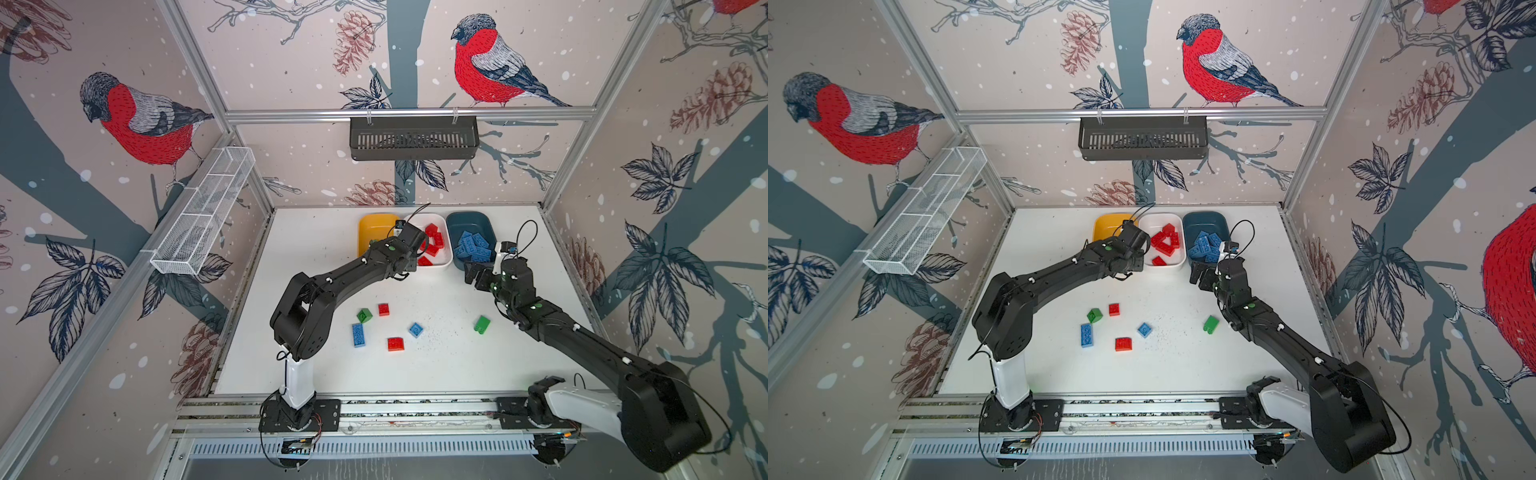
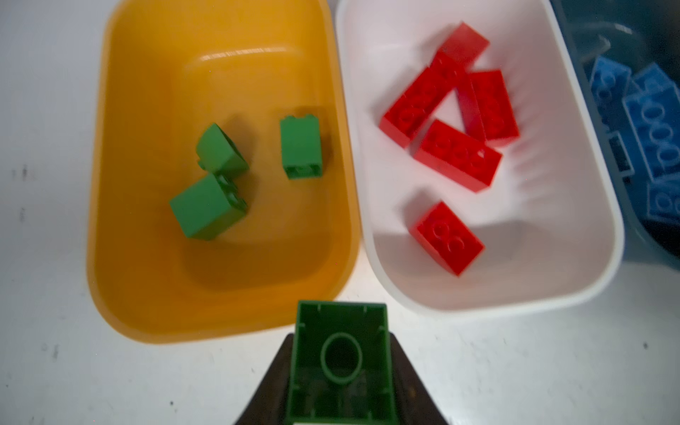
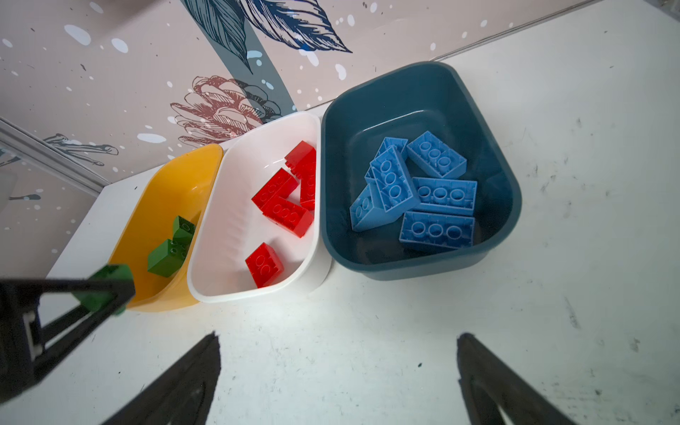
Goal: Sort the legos into containers by color
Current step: 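Drop the green brick into the yellow tub while the right gripper lowers, then close the right gripper on the green brick while the left gripper draws back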
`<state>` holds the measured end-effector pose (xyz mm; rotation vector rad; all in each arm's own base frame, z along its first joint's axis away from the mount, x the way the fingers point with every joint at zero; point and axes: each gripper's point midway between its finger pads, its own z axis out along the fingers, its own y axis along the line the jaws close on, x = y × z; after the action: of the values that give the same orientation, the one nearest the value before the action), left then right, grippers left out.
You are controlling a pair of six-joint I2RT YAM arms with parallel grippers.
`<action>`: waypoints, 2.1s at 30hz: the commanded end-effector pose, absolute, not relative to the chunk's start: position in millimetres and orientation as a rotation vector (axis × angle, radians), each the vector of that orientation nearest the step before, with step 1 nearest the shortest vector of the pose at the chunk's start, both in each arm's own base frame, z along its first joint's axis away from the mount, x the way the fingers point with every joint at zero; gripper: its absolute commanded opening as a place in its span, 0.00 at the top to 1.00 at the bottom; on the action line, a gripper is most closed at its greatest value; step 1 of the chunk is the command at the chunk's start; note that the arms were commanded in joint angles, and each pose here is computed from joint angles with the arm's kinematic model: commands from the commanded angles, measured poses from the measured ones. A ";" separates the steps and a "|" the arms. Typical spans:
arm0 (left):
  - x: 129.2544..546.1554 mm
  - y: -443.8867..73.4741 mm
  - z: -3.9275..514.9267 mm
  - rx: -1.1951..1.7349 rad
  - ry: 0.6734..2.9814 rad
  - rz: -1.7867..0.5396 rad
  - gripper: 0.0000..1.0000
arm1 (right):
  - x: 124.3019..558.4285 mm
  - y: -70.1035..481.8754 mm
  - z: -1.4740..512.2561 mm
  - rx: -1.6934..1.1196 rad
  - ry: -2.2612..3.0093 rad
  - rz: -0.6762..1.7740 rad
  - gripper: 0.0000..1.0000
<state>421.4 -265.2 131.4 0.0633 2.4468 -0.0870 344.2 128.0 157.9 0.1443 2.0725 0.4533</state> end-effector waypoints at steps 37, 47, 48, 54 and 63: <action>536.4 -217.4 131.4 -0.203 2.406 -0.176 0.03 | 226.1 106.3 44.6 0.428 2.609 0.315 0.19; 530.0 -216.5 129.8 -0.200 2.423 -0.180 0.03 | 225.0 109.9 37.2 0.366 2.639 0.195 0.39; 529.3 -216.5 131.0 -0.199 2.422 -0.183 0.03 | 224.6 110.6 36.9 0.356 2.641 0.191 0.40; 524.0 -218.6 144.2 -0.181 2.401 -0.223 0.03 | 224.6 112.0 31.8 0.321 2.652 0.168 0.47; 508.5 -228.6 164.0 -0.110 2.403 -0.333 0.03 | 232.7 121.8 28.4 0.235 2.656 0.133 0.59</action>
<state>511.5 -218.4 150.0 -0.1578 2.4197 -0.2512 223.2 118.7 23.5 0.2726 2.6903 0.1503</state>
